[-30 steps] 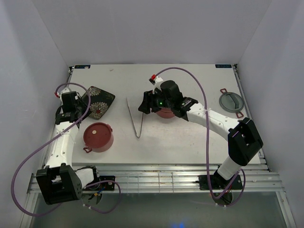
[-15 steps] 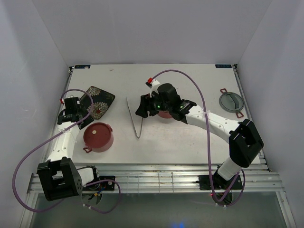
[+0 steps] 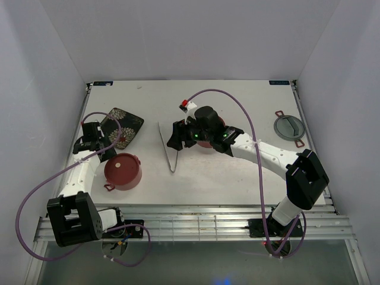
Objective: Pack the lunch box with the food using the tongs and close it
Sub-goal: Adjust the packing box at the center of the board.
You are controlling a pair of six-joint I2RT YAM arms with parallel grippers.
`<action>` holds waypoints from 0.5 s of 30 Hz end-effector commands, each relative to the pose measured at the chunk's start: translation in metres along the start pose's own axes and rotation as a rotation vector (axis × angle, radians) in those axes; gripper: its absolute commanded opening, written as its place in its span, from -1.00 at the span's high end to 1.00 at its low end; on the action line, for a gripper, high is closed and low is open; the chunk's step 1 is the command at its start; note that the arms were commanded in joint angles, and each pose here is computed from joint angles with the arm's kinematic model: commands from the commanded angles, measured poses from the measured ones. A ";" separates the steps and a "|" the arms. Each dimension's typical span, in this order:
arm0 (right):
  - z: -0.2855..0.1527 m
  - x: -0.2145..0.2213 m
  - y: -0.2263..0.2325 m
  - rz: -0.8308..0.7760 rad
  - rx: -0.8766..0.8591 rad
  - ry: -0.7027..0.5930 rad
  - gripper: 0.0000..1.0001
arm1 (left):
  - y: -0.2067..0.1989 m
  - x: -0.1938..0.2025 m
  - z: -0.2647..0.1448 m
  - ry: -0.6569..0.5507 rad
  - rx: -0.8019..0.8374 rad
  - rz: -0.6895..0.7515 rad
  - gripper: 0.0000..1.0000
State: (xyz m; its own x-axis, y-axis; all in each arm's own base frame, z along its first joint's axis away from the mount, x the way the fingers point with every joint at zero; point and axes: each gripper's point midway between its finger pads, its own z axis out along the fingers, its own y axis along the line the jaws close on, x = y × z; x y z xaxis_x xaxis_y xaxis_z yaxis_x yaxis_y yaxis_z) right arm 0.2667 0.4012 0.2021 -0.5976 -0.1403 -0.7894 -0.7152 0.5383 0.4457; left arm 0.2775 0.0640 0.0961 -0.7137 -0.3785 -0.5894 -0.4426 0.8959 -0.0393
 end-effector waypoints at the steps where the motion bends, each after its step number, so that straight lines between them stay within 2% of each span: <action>1: -0.002 -0.017 0.010 -0.037 -0.035 -0.058 -0.37 | 0.004 0.004 0.007 0.028 -0.014 0.033 -0.15; 7: -0.003 -0.020 0.010 -0.046 -0.033 -0.062 -0.37 | -0.004 0.014 0.021 0.099 0.031 0.043 -0.13; 10: -0.003 -0.020 0.009 -0.052 -0.025 -0.062 -0.37 | -0.012 0.021 0.027 0.140 0.070 0.051 -0.06; 14: -0.003 -0.021 0.008 -0.052 -0.016 -0.062 -0.37 | -0.023 0.022 0.022 0.144 0.143 0.062 0.26; 15: -0.003 -0.021 0.008 -0.052 -0.015 -0.062 -0.37 | -0.025 0.019 0.018 0.129 0.160 0.065 0.27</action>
State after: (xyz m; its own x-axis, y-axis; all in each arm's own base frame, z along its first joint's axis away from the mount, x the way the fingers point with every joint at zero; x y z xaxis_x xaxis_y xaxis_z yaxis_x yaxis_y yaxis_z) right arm 0.2673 0.4008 0.2017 -0.5859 -0.1492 -0.7965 -0.7247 0.5364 0.4326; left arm 0.2890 0.0540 0.0748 -0.7813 -0.3486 -0.5177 -0.3635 0.9284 -0.0765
